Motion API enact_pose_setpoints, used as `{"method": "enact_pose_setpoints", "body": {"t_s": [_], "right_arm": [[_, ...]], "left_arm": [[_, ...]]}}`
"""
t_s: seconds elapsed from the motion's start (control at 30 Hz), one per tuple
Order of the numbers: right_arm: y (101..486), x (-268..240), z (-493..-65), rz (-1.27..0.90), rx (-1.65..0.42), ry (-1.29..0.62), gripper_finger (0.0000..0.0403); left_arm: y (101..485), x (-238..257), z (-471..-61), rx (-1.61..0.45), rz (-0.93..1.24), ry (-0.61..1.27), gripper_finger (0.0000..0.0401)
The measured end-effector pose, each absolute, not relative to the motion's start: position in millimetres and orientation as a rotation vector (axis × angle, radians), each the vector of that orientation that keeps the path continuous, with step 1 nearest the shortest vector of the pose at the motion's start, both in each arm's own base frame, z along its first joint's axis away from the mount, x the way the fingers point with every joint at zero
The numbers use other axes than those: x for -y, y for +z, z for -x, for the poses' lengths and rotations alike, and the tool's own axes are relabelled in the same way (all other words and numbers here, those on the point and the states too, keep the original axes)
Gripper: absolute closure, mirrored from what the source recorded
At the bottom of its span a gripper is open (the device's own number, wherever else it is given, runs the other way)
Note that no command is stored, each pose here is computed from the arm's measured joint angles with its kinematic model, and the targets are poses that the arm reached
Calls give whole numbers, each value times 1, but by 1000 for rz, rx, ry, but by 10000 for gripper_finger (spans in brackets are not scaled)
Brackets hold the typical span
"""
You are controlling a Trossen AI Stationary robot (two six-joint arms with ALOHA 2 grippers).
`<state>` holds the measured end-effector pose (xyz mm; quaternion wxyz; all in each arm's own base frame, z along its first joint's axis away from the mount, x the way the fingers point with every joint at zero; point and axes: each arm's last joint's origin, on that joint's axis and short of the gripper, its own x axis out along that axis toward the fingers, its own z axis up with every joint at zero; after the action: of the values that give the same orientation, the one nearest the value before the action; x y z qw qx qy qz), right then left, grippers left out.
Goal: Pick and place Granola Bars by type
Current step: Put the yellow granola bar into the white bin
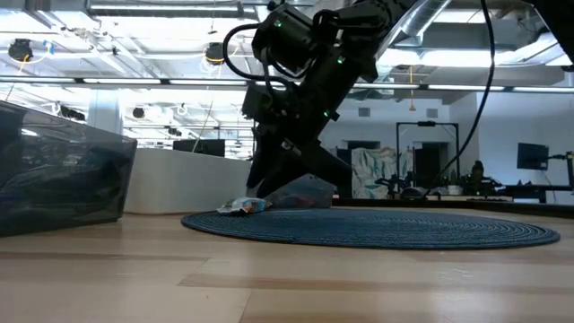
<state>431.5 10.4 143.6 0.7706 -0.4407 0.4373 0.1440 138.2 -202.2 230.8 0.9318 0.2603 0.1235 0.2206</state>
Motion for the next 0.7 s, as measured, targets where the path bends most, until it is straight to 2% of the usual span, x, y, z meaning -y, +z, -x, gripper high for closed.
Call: {"method": "enact_pose_setpoints", "body": {"t_s": [0.7], "right_arm": [[153, -11, -438, 902, -903, 254, 300]], "left_arm": [[231, 202, -138, -252, -533, 452, 276]]}}
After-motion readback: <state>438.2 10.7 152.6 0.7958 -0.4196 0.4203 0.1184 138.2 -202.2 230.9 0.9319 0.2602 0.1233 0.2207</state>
